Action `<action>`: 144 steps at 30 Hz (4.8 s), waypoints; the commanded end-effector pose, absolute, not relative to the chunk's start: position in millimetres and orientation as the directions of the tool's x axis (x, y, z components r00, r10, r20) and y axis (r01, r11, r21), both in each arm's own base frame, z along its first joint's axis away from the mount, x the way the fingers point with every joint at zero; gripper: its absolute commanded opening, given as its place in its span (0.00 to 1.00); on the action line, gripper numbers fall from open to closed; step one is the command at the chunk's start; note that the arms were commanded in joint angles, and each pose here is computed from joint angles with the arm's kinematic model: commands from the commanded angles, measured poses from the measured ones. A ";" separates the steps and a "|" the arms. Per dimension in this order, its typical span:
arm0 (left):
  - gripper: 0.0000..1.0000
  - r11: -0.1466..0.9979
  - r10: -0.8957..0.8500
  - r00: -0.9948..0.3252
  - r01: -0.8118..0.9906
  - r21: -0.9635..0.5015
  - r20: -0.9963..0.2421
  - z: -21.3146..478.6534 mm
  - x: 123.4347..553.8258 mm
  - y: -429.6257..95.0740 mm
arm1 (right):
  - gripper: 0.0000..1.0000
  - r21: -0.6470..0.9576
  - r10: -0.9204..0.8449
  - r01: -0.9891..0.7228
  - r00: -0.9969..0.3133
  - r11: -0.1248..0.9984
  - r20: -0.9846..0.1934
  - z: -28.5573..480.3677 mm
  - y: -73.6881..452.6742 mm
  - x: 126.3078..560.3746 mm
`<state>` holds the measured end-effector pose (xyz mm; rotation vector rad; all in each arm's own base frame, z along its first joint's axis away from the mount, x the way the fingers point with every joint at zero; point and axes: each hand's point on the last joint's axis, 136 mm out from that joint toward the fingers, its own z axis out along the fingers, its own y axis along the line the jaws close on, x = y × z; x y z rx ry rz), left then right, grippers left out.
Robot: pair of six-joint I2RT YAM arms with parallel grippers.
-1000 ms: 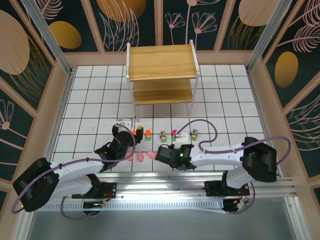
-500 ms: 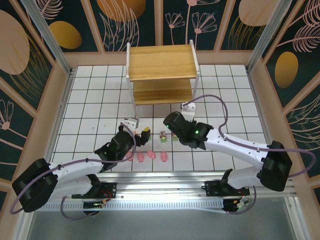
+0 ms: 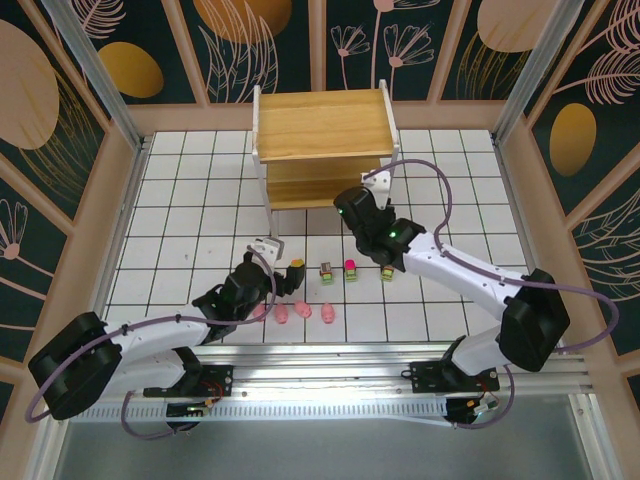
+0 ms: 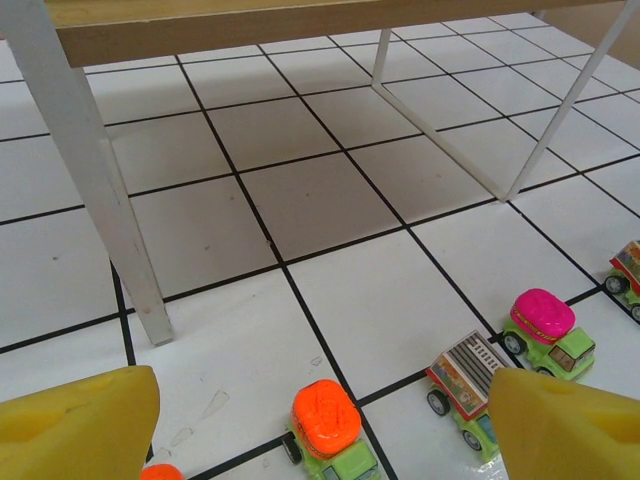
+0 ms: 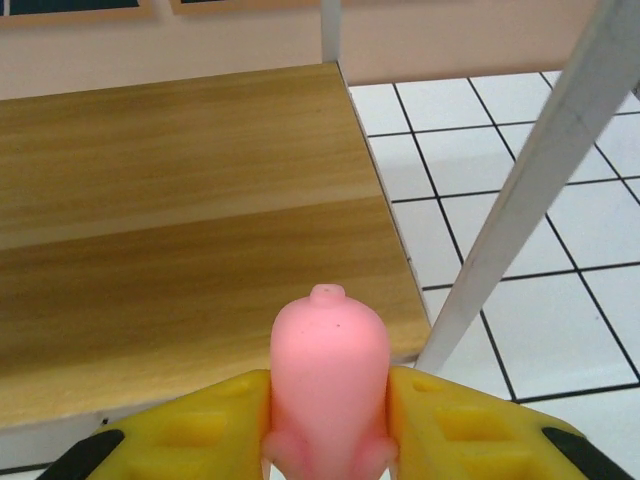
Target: Place and organize the plastic toys onto the shelf
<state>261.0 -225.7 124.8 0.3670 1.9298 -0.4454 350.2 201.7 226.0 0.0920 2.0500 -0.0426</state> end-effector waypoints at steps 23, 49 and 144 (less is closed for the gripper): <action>0.85 0.894 0.050 -0.360 0.432 -0.119 -0.932 131.5 267.0 -227.2 | 0.33 -0.018 0.018 0.077 -0.453 0.997 -0.891 220.1 216.4 399.8; 0.85 0.895 0.058 -0.363 0.431 -0.112 -0.930 129.8 267.9 -228.0 | 0.45 -0.022 0.036 0.117 -0.466 0.993 -0.884 208.7 208.9 404.4; 0.81 0.874 0.081 -0.707 0.389 -0.291 -0.702 72.4 189.5 -197.9 | 0.50 0.131 -0.044 -0.127 -0.864 0.983 -0.502 31.6 293.4 135.5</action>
